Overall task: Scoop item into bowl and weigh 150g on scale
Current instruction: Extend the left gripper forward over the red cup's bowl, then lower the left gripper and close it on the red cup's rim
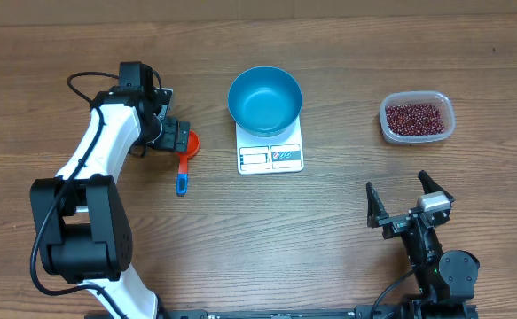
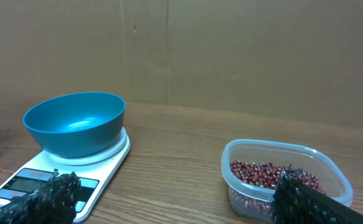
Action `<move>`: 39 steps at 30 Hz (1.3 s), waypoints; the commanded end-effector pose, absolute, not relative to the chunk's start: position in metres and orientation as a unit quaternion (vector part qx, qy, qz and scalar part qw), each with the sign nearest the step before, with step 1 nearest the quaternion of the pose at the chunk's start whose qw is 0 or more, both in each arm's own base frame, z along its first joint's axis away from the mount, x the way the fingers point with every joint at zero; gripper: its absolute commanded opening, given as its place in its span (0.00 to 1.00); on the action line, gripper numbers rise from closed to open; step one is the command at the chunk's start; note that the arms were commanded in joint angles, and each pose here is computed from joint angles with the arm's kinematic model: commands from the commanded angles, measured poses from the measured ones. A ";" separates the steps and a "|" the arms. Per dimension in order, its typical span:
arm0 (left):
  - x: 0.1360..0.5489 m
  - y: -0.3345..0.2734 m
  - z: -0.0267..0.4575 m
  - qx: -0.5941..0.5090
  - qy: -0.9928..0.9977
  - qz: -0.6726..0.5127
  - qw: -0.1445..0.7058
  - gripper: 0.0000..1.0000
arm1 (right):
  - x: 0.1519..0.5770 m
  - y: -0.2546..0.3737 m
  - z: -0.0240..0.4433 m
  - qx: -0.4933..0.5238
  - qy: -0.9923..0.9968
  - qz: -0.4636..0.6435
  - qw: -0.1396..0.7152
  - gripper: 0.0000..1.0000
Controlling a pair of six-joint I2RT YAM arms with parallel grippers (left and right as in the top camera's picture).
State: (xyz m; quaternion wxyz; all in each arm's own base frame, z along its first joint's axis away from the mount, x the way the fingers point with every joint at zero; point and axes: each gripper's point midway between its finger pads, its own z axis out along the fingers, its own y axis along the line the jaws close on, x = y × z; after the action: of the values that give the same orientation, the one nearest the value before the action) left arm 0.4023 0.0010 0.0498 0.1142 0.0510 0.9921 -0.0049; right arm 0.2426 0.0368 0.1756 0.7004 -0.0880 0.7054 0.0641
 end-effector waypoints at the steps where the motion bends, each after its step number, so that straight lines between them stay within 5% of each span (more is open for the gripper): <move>1: 0.409 0.003 0.052 0.061 0.991 0.002 0.123 0.99 | 0.243 0.035 0.174 -0.086 0.704 0.061 0.703 1.00; 39: 0.413 -0.003 0.052 0.064 0.989 -0.014 0.132 1.00 | 0.243 0.035 0.174 -0.086 0.704 0.061 0.703 1.00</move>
State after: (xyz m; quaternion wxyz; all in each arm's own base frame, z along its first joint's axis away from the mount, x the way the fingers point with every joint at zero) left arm 0.4082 0.0000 0.0512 0.1266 0.0515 0.9906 -0.0071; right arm 0.2426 0.0368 0.1755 0.7003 -0.0881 0.7055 0.0640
